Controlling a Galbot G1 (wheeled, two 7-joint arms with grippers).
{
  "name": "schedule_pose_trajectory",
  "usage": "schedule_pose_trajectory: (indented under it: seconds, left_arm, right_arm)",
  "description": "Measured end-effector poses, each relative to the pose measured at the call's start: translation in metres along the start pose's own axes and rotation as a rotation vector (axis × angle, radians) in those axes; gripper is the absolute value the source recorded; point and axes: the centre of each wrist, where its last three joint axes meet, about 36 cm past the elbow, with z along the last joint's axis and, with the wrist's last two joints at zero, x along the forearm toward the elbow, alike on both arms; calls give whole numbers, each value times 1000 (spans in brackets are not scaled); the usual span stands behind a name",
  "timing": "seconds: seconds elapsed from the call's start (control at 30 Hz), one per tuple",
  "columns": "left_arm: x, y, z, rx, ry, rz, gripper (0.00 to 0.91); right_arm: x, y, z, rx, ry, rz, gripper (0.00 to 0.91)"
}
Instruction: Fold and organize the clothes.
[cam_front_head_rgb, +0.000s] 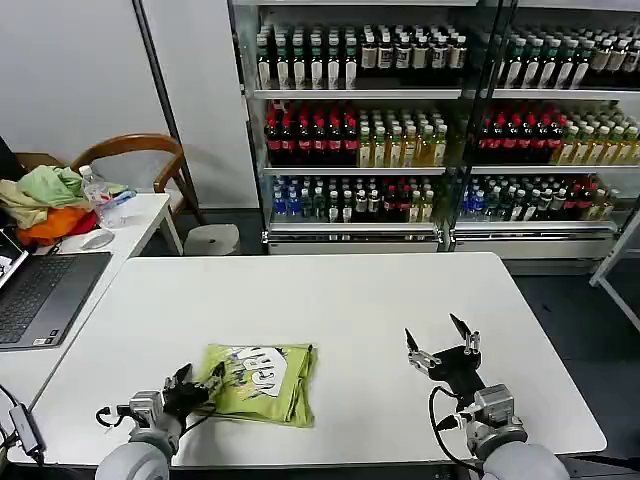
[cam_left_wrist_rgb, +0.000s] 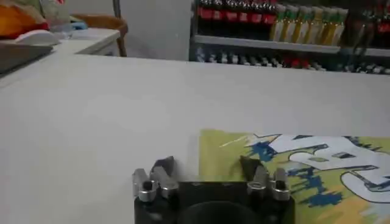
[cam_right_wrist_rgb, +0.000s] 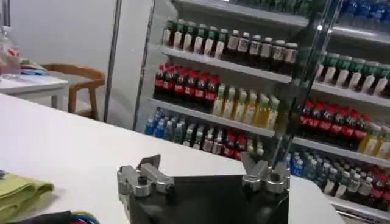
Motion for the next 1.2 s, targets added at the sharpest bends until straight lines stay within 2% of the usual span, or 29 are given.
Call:
schedule_pose_trajectory:
  seconds: [0.4, 0.6, 0.9, 1.2]
  left_arm:
    - [1, -5, 3, 7, 6, 11, 40]
    - [2, -2, -7, -8, 0, 15, 40]
    - [16, 17, -38, -44, -22, -1, 40]
    - [41, 80, -84, -80, -70, -119, 40]
  right_arm:
    - [0, 0, 0, 0, -2, 2, 907]
    - [-1, 0, -1, 1, -6, 2, 907]
    - [-4, 1, -1, 0, -8, -3, 907]
    - [-8, 3, -3, 4, -16, -13, 907]
